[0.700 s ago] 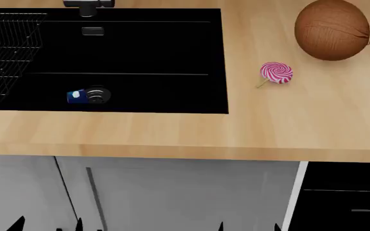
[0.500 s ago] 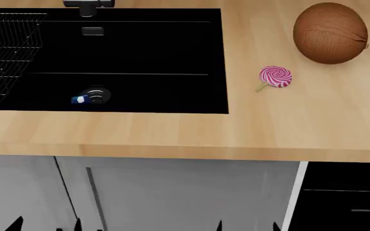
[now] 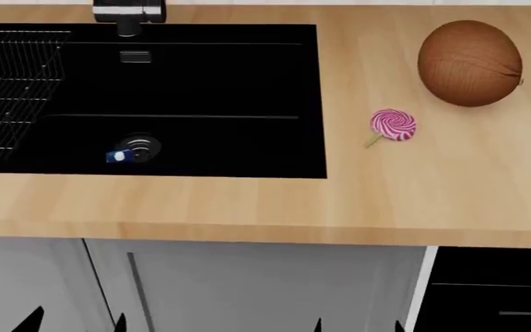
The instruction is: Turn the sink spout to the right.
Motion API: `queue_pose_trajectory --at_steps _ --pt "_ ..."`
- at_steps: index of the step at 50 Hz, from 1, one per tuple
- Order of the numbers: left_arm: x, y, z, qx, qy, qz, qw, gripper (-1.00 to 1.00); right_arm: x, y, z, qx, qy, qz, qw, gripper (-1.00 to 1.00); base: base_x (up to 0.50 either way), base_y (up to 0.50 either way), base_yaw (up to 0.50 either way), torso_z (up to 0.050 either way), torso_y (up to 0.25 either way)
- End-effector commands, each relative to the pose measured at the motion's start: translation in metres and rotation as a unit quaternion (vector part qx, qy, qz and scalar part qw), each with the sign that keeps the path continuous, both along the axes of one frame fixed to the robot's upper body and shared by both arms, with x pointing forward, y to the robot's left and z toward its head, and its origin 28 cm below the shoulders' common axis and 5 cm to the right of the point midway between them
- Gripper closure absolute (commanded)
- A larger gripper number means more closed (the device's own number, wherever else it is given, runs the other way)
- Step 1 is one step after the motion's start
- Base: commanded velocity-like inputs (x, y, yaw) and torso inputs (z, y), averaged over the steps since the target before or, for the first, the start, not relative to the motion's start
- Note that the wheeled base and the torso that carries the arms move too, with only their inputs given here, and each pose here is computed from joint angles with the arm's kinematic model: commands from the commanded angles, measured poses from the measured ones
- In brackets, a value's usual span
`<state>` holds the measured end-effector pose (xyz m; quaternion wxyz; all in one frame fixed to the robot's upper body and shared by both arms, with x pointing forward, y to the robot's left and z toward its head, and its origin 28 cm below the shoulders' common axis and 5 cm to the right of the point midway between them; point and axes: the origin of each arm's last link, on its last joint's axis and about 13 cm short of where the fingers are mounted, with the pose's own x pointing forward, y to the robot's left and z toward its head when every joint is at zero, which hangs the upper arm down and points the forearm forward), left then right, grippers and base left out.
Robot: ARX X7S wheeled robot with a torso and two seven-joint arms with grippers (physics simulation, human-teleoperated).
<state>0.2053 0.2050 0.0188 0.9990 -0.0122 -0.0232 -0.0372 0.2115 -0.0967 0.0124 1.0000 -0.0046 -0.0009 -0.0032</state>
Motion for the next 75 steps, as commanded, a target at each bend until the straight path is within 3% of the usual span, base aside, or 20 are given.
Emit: queue_pose_trajectory --at_steps 1,22,26,31,34,36,39,40,42,51,59,60,62,75 --pt "0.0 -0.001 0.0 -0.004 0.0 -0.008 1.0 -1.0 0.0 -0.001 0.0 0.0 -0.001 -0.005 1.0 -1.0 0.0 0.0 0.0 0.05 0.0" --pt "-0.001 0.0 0.001 0.003 -0.004 -0.002 1.0 -1.0 -0.001 -0.001 0.003 0.005 -0.011 -0.005 1.0 -1.0 0.0 0.0 0.0 0.05 0.0" --pt "0.001 0.002 0.001 0.027 -0.006 0.04 0.999 -1.0 -0.004 -0.002 0.003 0.012 -0.006 -0.012 1.0 -1.0 0.0 0.0 0.0 0.036 0.0" --pt "-0.001 0.008 0.008 0.025 -0.015 0.056 0.998 -1.0 -0.007 -0.009 0.017 0.005 -0.016 -0.024 1.0 -1.0 0.0 0.0 0.0 0.0 0.0" --pt "-0.001 0.011 0.015 0.025 -0.024 0.063 0.997 -1.0 -0.008 -0.014 0.027 0.008 -0.026 -0.031 0.999 -1.0 0.0 0.0 0.0 0.0 0.0" --pt "0.0 0.014 0.02 0.024 -0.026 0.068 0.997 -1.0 -0.007 -0.017 0.033 -0.023 -0.031 -0.042 0.998 -1.0 0.0 0.0 0.0 0.0 0.0" --pt "-0.002 0.016 0.025 0.024 -0.029 0.073 0.997 -1.0 -0.007 -0.019 0.041 -0.012 -0.034 -0.043 0.998 -1.0 0.0 0.0 0.0 0.0 0.0" --pt "-0.002 0.017 0.03 -0.026 -0.023 0.073 0.997 -1.0 -0.007 -0.02 0.043 -0.026 -0.039 -0.048 0.998 -1.0 0.0 0.0 0.0 0.0 0.0" --pt "-0.002 0.017 0.037 -0.001 -0.035 0.076 0.997 -1.0 -0.007 -0.022 0.049 -0.019 -0.039 -0.05 0.998 -1.0 0.0 0.0 0.0 0.0 0.0" --pt "-0.006 0.021 0.072 0.008 -0.067 0.088 0.994 -1.0 -0.01 -0.026 0.088 -0.025 -0.075 -0.054 0.995 -1.0 0.0 0.0 0.0 0.0 0.0" --pt "-0.006 0.026 0.098 0.023 -0.088 0.093 0.991 -1.0 -0.01 -0.032 0.104 -0.036 -0.09 -0.07 0.993 -1.0 0.0 0.0 0.0 0.0 0.0" --pt "-0.006 0.026 0.101 0.011 -0.091 0.091 0.992 -1.0 -0.009 -0.033 0.106 -0.037 -0.092 -0.072 0.992 -1.0 0.0 0.0 0.0 0.0 0.0" --pt "-0.005 0.026 0.105 0.032 -0.094 0.098 0.99 -1.0 -0.008 -0.034 0.111 -0.045 -0.094 -0.074 0.992 -1.0 0.0 0.0 0.0 0.0 0.0" --pt "0.001 0.028 0.125 0.029 -0.115 0.101 0.988 -1.0 -0.002 -0.043 0.13 -0.059 -0.111 -0.091 0.988 -1.0 0.0 0.0 0.0 0.0 0.0"
